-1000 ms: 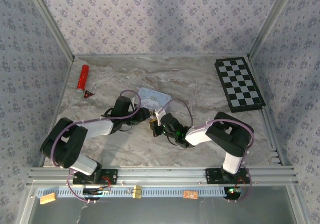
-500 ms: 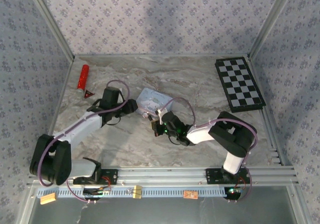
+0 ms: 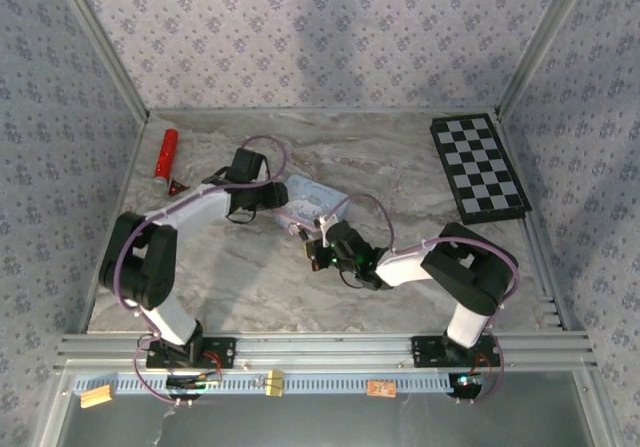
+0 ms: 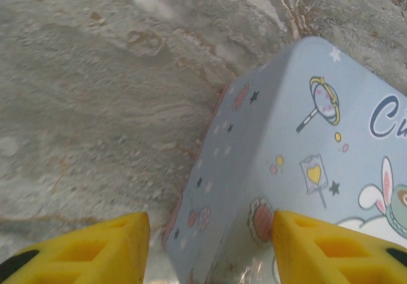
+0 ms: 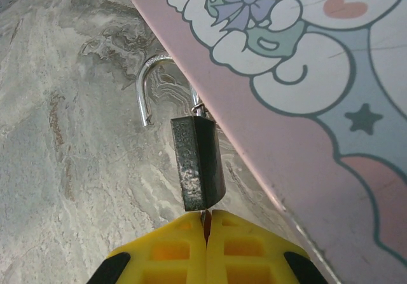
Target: Unlock the padlock with the key
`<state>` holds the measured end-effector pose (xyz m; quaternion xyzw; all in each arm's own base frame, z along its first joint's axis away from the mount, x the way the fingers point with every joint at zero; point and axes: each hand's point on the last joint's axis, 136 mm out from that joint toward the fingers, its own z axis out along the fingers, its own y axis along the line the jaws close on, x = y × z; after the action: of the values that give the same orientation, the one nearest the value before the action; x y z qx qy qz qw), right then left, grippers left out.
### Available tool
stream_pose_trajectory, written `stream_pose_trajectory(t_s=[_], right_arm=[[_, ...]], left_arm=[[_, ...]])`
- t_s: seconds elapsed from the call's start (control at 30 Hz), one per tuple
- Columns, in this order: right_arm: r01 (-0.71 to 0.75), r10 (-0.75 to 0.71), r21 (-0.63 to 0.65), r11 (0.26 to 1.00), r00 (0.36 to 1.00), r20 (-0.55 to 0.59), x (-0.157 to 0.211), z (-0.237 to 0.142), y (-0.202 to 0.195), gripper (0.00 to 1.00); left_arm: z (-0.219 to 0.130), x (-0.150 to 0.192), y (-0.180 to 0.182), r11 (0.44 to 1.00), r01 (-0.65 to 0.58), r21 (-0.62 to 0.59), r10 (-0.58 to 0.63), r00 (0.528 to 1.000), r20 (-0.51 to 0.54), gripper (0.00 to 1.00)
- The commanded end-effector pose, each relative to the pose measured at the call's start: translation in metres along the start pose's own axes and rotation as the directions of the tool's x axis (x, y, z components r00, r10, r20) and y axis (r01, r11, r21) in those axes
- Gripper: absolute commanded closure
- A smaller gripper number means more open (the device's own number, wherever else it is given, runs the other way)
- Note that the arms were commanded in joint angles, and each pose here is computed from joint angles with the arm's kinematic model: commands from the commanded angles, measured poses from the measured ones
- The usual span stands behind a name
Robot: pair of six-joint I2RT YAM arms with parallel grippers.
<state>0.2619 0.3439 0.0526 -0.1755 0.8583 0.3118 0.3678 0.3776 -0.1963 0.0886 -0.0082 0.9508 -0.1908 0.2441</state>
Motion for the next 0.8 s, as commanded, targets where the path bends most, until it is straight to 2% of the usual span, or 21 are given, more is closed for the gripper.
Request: stream_pose_trajectory(t_s=[0.0,0.23,0.43,0.63,0.77], right_arm=[[-0.047,0.048,0.057,0.997,0.999,-0.021,0.006,-0.006,-0.018,1.00],[-0.075,0.077,0.086,0.993,0.997,-0.014,0.004,-0.013,-0.031,1.00],[-0.100,0.103,0.119,0.988,0.995,-0.012,0.001,-0.016,-0.043,1.00],[-0.089,0.094,0.132,0.987,0.995,-0.029,0.004,-0.014,-0.043,1.00],[-0.073,0.078,0.145,0.987,0.996,-0.031,0.004,-0.017,-0.044,1.00]], left_arm=[[0.007,-0.003,-0.005,0.998,-0.070,-0.007,0.070,0.997,-0.023,0.46],[0.019,0.015,0.024,0.993,-0.031,-0.111,0.025,0.998,-0.059,0.47],[0.003,0.023,0.055,0.975,0.069,-0.212,-0.067,0.998,0.014,0.48],[-0.002,0.029,0.068,0.961,0.145,-0.234,-0.130,0.988,0.078,0.48],[0.001,0.032,0.069,0.962,0.146,-0.231,-0.132,0.988,0.077,0.48]])
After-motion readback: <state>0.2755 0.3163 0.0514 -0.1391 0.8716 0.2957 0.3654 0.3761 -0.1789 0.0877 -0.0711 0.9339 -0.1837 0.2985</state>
